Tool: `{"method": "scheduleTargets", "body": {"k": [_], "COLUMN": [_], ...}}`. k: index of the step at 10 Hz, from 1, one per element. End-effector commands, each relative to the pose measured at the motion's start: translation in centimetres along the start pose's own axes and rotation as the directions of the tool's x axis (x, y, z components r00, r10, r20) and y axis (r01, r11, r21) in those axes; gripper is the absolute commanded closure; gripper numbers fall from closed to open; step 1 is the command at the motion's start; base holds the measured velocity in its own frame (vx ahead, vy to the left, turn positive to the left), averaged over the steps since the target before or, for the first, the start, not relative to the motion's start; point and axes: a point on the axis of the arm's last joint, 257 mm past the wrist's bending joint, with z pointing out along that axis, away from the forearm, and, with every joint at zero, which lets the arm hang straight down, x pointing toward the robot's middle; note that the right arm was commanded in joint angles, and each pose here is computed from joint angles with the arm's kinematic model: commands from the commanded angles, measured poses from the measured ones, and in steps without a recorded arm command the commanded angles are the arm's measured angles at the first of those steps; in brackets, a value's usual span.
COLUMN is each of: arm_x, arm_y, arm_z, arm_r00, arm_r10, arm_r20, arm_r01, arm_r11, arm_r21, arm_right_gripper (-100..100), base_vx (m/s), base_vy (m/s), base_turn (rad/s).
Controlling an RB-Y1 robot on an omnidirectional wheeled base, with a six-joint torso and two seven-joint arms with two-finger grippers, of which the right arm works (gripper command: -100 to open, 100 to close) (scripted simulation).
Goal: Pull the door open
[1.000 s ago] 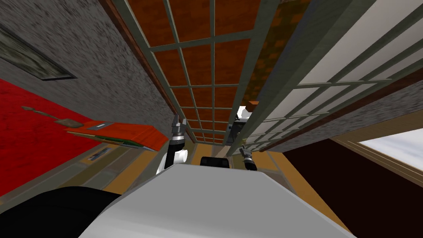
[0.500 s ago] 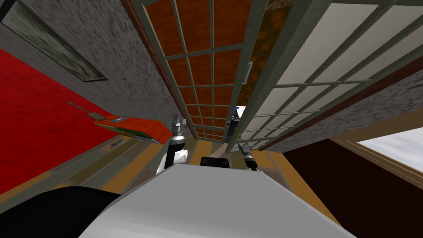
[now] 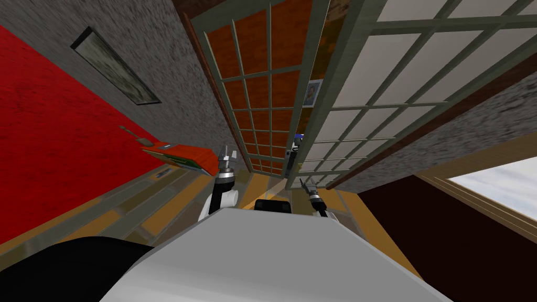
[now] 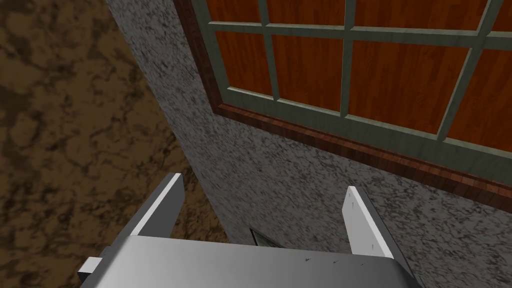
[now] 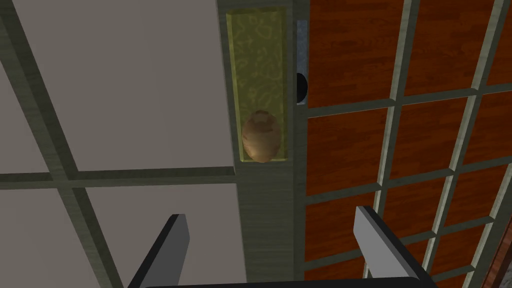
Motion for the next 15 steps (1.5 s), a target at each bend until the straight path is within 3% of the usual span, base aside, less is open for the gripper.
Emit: {"method": "scheduleTargets", "body": {"k": [1, 7, 8, 9, 14, 15], "arm_x": [-0.1, -0.5, -0.4, -0.4, -0.4, -0.5], "arm_y": [-0.9, -4.8, -4.5, -4.5, -4.5, -4.7], "arm_z": [-0.33, -1.82, -1.80, -1.80, -1.80, -1.77], "arm_r00": [1.000, 1.000, 1.000, 1.000, 1.000, 0.999], "arm_r10": [0.001, 0.003, 0.002, 0.002, 0.002, 0.040], "arm_r20": [0.001, 0.010, 0.008, 0.008, 0.008, 0.015], "arm_r01": [-0.001, -0.004, -0.003, -0.003, -0.003, -0.041], "arm_r11": [1.000, 0.997, 0.998, 0.998, 0.998, 0.996], "arm_r21": [0.014, 0.072, 0.066, 0.066, 0.066, 0.074], "arm_right_gripper": [-100, -100, -100, 100, 100, 100], "base_vx": [0.079, 0.201, 0.100, -0.019, -0.017, -0.050], "base_vy": [0.011, 0.035, 0.016, -0.003, -0.005, -0.023], "base_turn": [0.106, 0.101, 0.009, -0.024, 0.005, 0.140]}}
